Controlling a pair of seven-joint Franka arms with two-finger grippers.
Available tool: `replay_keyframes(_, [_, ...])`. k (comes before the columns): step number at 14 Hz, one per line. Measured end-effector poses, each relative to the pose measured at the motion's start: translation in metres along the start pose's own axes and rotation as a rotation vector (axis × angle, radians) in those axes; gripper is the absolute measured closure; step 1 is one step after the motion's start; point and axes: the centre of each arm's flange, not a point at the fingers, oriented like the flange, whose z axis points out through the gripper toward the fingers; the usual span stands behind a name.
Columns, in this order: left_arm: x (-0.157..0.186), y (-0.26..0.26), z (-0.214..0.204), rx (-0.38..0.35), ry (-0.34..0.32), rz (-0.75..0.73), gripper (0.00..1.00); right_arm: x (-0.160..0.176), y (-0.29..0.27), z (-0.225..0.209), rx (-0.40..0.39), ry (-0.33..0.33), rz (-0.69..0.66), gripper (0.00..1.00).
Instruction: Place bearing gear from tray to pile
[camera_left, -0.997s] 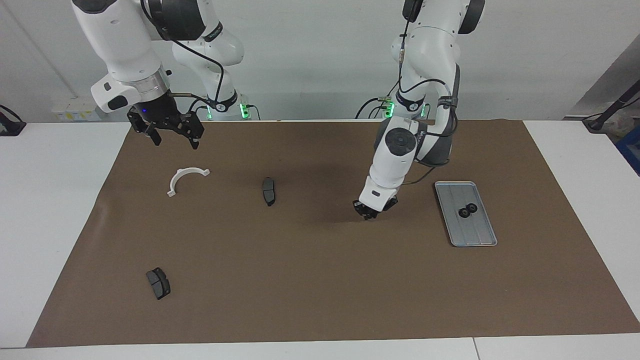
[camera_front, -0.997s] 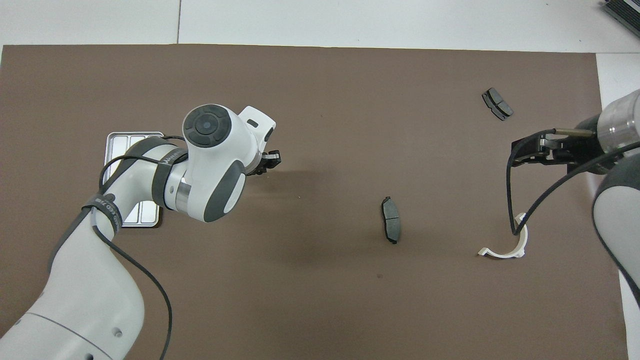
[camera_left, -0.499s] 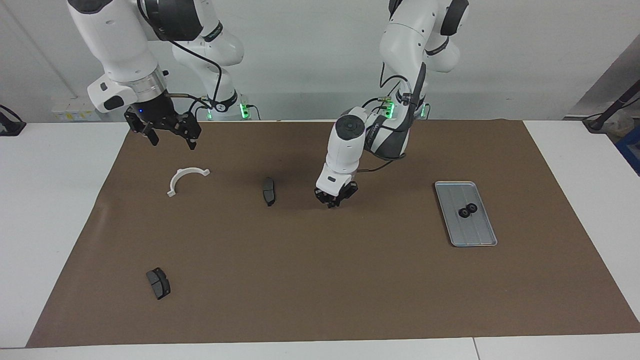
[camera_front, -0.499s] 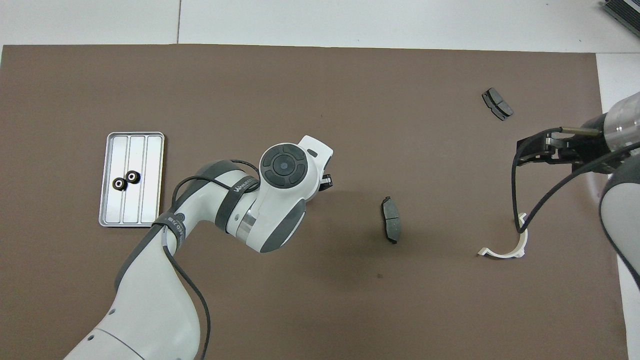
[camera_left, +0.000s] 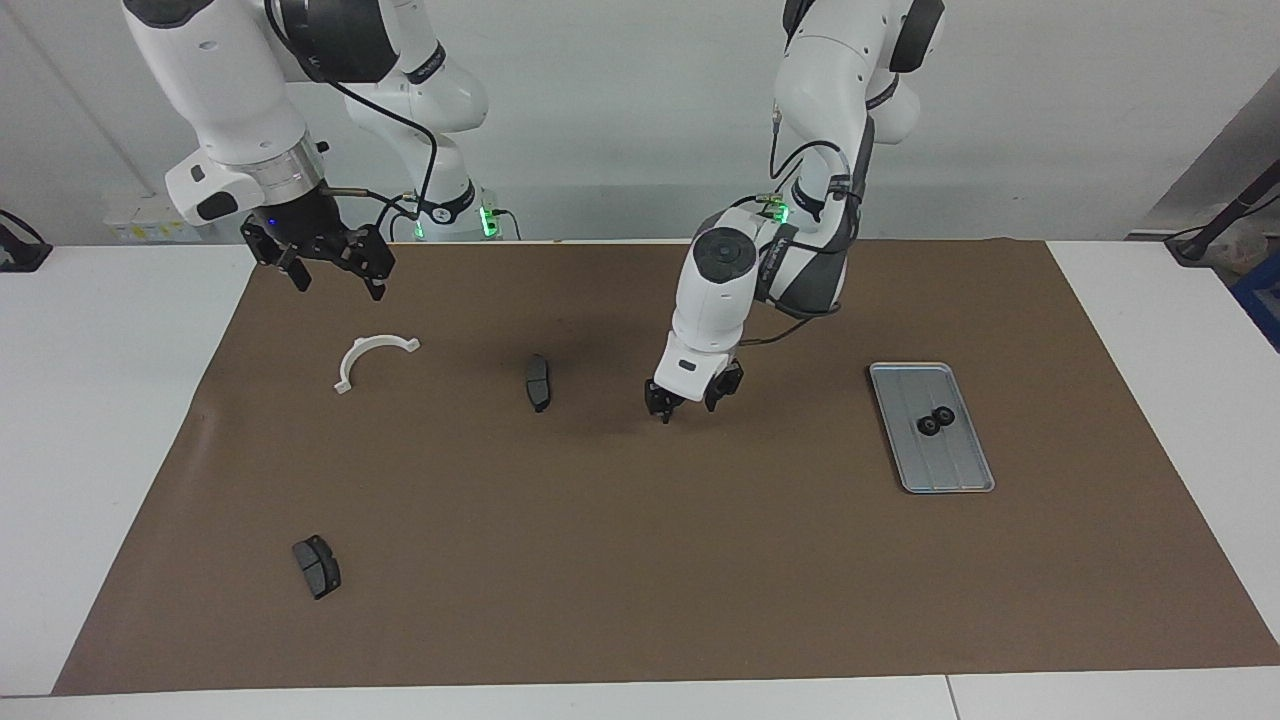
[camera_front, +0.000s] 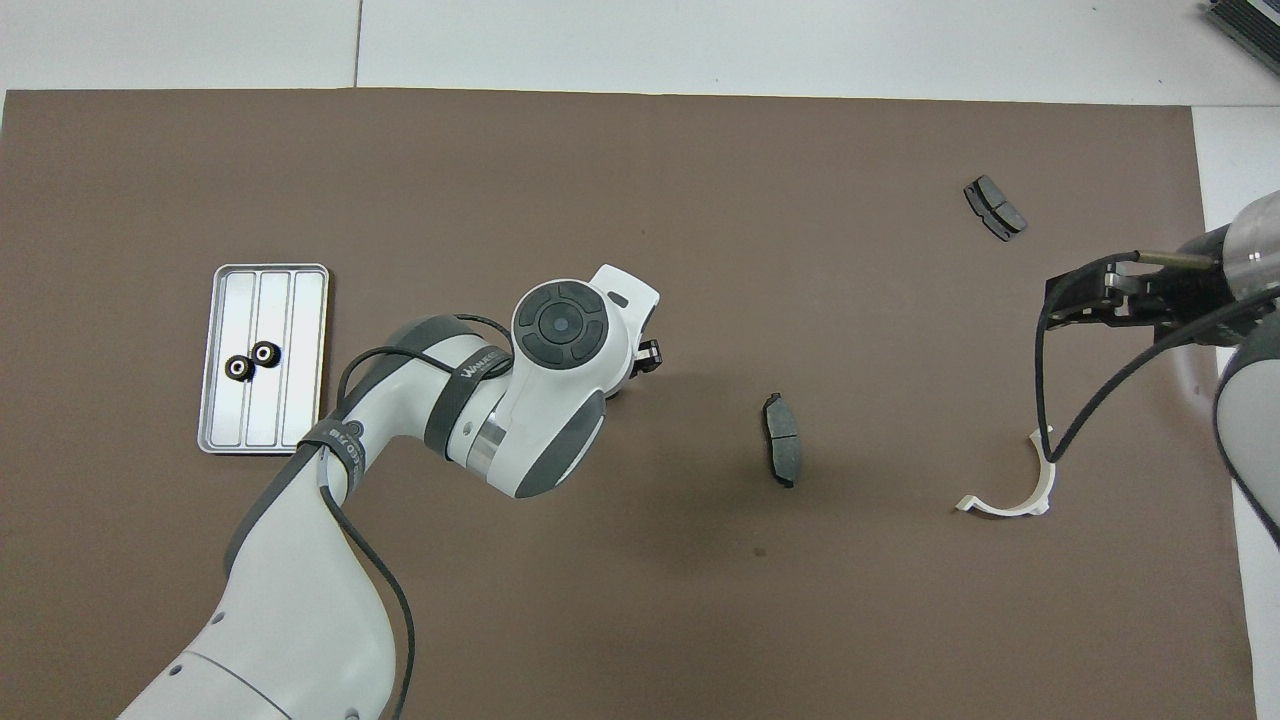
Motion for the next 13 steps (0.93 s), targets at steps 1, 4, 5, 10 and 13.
replay_keyframes(1, [0.022,-0.023,-0.016,0.003,0.002,-0.005,0.22,-0.001,-0.003,0.000,0.000,0.000,-0.005,0.00])
replay_keyframes(4, [0.094,-0.140,-0.050,0.016,-0.008,0.011,0.22,-0.007,-0.027,0.002,0.001,0.002,-0.049,0.00])
replay_keyframes(5, [0.113,-0.182,-0.055,0.018,-0.015,0.028,0.22,-0.010,-0.038,0.006,0.002,0.006,-0.069,0.00])
replay_keyframes(10, [0.150,-0.338,-0.022,0.017,-0.069,0.224,0.22,-0.029,-0.108,0.026,0.017,0.043,-0.127,0.00])
replay_keyframes(13, [0.145,-0.364,0.008,0.007,-0.079,0.401,0.22,-0.035,-0.167,0.063,0.036,0.062,-0.094,0.00])
